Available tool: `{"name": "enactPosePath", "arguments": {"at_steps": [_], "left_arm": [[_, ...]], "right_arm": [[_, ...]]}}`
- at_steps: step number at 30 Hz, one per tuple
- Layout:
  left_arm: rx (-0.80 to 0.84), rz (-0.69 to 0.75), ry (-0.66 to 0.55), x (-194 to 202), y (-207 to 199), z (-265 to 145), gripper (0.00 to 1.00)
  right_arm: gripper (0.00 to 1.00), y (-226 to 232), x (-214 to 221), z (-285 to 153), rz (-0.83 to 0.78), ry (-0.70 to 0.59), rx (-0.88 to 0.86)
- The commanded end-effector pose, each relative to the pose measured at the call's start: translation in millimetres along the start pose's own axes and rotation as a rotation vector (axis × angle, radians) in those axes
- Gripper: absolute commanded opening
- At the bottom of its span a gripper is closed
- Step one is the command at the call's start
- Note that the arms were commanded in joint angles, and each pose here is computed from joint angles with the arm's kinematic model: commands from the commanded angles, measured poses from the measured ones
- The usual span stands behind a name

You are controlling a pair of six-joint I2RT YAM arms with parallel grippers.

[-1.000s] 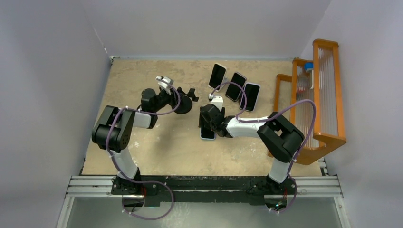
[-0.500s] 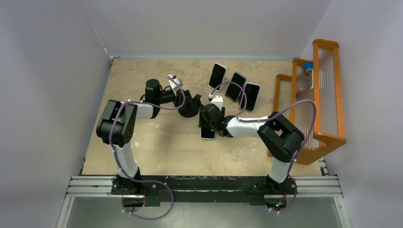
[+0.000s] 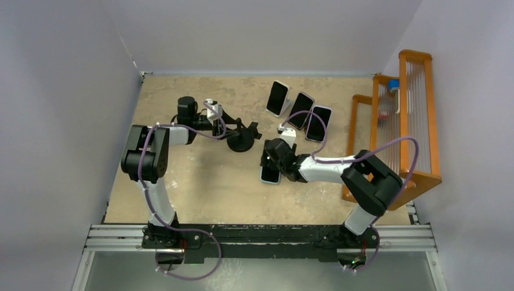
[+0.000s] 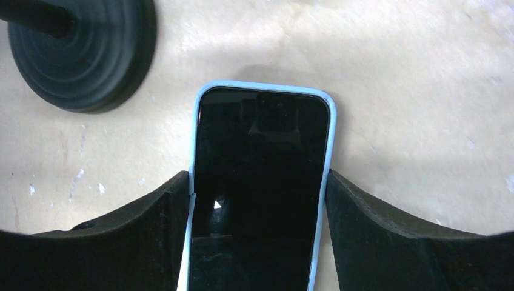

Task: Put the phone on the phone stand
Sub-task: Move the phone to the center of the board, then adjust the phone stand at the center of the board.

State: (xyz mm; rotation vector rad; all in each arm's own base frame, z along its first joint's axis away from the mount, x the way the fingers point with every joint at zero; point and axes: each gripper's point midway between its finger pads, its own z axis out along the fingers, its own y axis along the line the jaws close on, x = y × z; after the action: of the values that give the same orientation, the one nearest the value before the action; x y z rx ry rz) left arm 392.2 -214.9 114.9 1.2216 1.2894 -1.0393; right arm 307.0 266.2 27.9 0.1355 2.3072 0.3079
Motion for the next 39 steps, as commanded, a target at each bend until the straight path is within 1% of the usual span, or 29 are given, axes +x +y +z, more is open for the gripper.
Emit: {"name": "enactPosePath", "arguments": {"at_steps": [1, 3, 4, 5, 6, 10, 12, 14, 19, 21, 22, 24, 26, 29, 32, 34, 35, 36, 37, 38, 39], "left_arm": [[0.079, 0.092, -0.058, -19.2, -3.8, 5.3, 0.56], [0.026, 0.109, -0.058, -24.2, -9.5, 7.7, 0.73], [0.007, 0.1, -0.064, -24.5, -14.7, 8.7, 0.8], [-0.022, 0.092, -0.07, -25.0, -17.7, 9.3, 0.82], [-0.076, 0.053, -0.077, -26.5, -16.9, 10.4, 0.84], [-0.338, -0.083, -0.031, -18.1, 3.3, 12.1, 0.88], [-0.442, -0.089, -0.024, -15.7, 4.3, 11.8, 0.89], [-0.585, -0.135, -0.039, -14.3, 11.1, 4.6, 0.9], [-0.845, -0.239, -0.109, -9.5, 28.1, -10.5, 0.91], [-0.876, -0.275, -0.143, -8.5, 32.1, -8.6, 0.77], [-0.886, -0.285, -0.151, -7.6, 34.0, -6.5, 0.73], [-0.911, -0.304, -0.149, -2.0, 40.1, -2.4, 0.6], [-0.906, -0.308, -0.152, 2.1, 44.1, 2.9, 0.53], [-0.857, -0.298, -0.168, 4.6, 44.3, 13.1, 0.49], [-0.743, -0.262, -0.138, 6.6, 38.2, 30.2, 0.43], [-0.629, -0.214, -0.099, 5.6, 28.5, 43.4, 0.4], [-0.577, -0.197, -0.076, 6.0, 22.7, 48.4, 0.36], [-0.523, -0.173, -0.058, 5.2, 16.8, 52.9, 0.22], [-0.485, -0.162, -0.037, 6.7, 12.7, 56.1, 0.05], [-0.456, -0.153, -0.022, 6.6, 10.7, 58.8, 0.0], [-0.431, -0.148, -0.001, 9.6, 7.4, 60.2, 0.0]], "right_arm": [[0.55, -12.6, 0.8, -19.3, 0.148, -0.021, 0.02], [0.55, -17.9, 1.9, -23.1, 0.161, -0.026, 0.028], [0.55, -20.6, 2.6, -23.6, 0.164, -0.027, 0.038], [0.55, -21.9, 3.5, -23.7, 0.166, -0.025, 0.043], [0.55, -22.6, 4.5, -23.5, 0.165, -0.023, 0.045], [0.55, -23.6, 5.8, -20.8, 0.156, -0.023, 0.051], [0.55, -23.4, 6.2, -20.2, 0.155, -0.022, 0.051], [0.55, -24.1, 7.6, -19.7, 0.156, -0.02, 0.051], [0.55, -25.2, 10.4, -18.4, 0.153, -0.015, 0.054], [0.55, -26.8, 11.7, -18.3, 0.153, -0.012, 0.058], [0.55, -27.1, 11.5, -18.7, 0.152, -0.013, 0.059], [0.55, -29.1, 13.0, -19.0, 0.154, -0.011, 0.064], [0.55, -30.8, 13.9, -19.9, 0.155, -0.01, 0.068], [0.55, -32.9, 16.3, -20.6, 0.154, -0.003, 0.072], [0.55, -35.1, 19.0, -20.9, 0.146, 0.005, 0.077], [0.55, -36.9, 19.8, -20.9, 0.142, 0.005, 0.082], [0.55, -37.4, 20.2, -20.5, 0.141, 0.005, 0.084], [0.55, -37.6, 20.5, -20.2, 0.14, 0.005, 0.085], [0.55, -37.9, 21.0, -19.6, 0.138, 0.005, 0.086], [0.55, -37.7, 21.3, -18.8, 0.138, 0.006, 0.086], [0.55, -37.2, 21.3, -18.2, 0.137, 0.005, 0.086]]}}
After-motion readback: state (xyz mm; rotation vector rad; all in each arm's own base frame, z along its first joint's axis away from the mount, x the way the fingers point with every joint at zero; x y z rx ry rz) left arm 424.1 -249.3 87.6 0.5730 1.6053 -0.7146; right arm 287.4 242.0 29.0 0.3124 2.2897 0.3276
